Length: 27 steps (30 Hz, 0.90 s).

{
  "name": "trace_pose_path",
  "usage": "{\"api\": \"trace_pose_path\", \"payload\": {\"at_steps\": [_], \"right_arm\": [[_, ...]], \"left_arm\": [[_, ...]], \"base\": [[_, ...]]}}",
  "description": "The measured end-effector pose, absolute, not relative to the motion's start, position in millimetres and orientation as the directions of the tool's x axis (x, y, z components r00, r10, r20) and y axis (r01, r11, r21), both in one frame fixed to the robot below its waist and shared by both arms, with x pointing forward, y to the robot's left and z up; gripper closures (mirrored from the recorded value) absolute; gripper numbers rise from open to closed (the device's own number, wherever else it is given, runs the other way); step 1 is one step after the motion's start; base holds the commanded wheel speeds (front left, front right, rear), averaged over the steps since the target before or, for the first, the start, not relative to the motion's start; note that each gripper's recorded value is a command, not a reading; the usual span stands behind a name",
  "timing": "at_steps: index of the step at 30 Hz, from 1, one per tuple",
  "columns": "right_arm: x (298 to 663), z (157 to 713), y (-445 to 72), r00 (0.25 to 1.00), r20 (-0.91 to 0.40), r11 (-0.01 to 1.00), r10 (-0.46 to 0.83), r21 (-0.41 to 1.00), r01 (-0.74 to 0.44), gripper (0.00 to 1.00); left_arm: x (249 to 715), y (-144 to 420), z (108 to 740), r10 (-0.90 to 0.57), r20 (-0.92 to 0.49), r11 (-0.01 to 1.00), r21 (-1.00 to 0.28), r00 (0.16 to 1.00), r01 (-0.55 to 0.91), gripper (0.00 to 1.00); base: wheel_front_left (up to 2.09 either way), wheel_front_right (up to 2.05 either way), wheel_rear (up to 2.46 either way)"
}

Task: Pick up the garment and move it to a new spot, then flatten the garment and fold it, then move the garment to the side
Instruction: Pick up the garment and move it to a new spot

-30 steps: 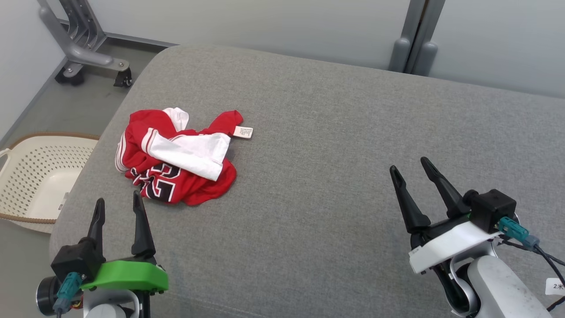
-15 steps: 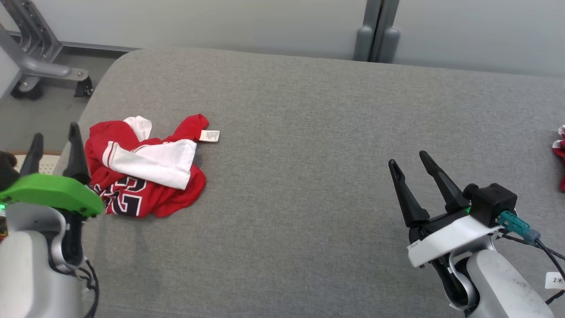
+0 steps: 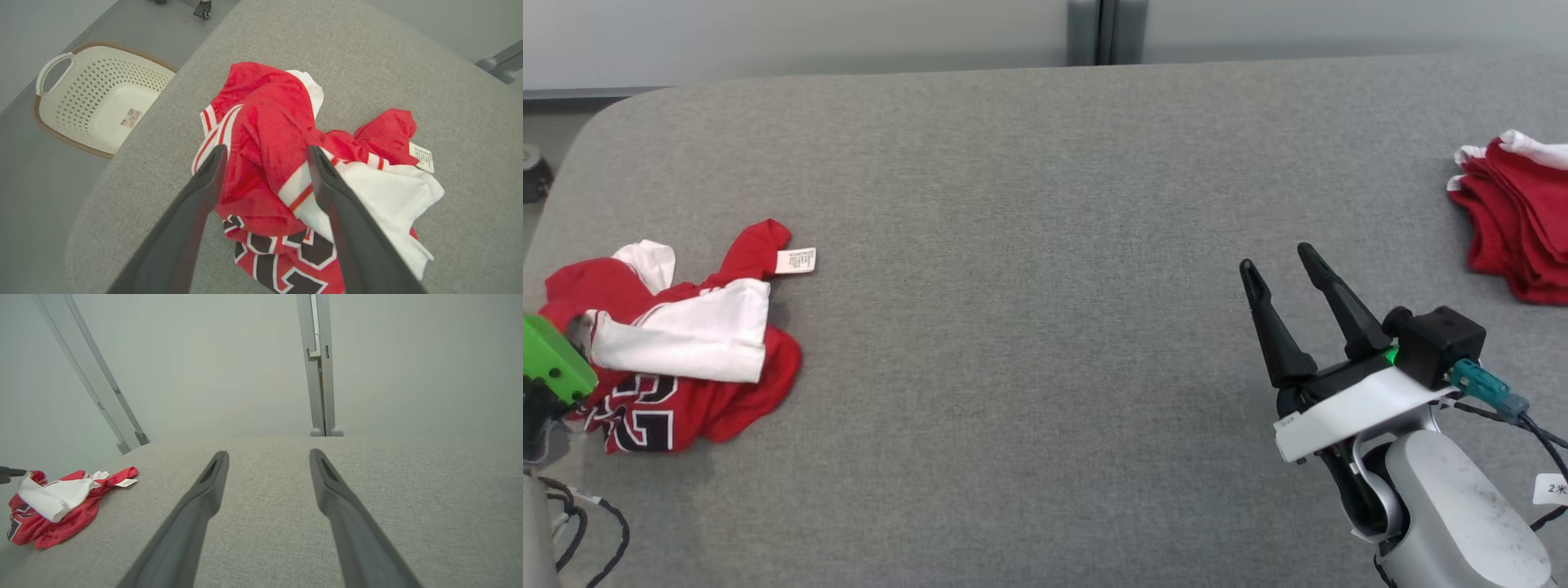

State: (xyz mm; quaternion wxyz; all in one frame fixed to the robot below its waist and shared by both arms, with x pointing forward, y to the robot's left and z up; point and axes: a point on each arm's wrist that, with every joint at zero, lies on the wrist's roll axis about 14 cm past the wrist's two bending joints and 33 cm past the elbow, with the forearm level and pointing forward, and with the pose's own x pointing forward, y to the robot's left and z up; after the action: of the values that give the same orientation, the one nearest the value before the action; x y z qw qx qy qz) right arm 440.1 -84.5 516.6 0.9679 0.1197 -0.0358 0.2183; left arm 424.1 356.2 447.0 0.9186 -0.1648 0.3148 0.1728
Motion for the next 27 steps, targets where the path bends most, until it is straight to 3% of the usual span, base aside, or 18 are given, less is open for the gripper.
{"api": "trace_pose_path", "payload": {"at_steps": [9, 10, 13, 18, 27], "right_arm": [[442.9, 499.9, -115.3, 0.937, 0.077, 0.91, 0.339, 0.227, -0.348, 0.0], [442.6, 498.2, -117.5, 0.94, 0.072, 0.912, 0.333, 0.228, -0.341, 0.0], [442.7, 494.9, -121.6, 0.945, 0.064, 0.916, 0.32, 0.234, -0.325, 0.0], [443.6, 498.2, -121.3, 0.947, 0.073, 0.916, 0.314, 0.239, -0.323, 0.0], [436.5, 511.8, -107.2, 0.936, 0.106, 0.902, 0.336, 0.249, -0.352, 0.0]], "left_arm": [[420.3, 322.1, 378.8, 0.074, -0.846, 0.889, -0.183, 0.529, -0.419, 0.0], [421.1, 320.5, 375.7, 0.071, -0.85, 0.89, -0.182, 0.522, -0.418, 0.06], [423.3, 322.0, 371.7, 0.079, -0.852, 0.89, -0.173, 0.517, -0.421, 0.97], [432.1, 329.7, 385.6, 0.105, -0.812, 0.899, -0.17, 0.575, -0.404, 1.0], [488.6, 312.5, 493.6, 0.072, -0.556, 0.968, -0.162, 0.828, -0.193, 1.0]], "base": [[0.0, 0.0, 0.0], [0.0, 0.0, 0.0], [0.0, 0.0, 0.0], [0.0, 0.0, 0.0], [0.0, 0.0, 0.0]]}}
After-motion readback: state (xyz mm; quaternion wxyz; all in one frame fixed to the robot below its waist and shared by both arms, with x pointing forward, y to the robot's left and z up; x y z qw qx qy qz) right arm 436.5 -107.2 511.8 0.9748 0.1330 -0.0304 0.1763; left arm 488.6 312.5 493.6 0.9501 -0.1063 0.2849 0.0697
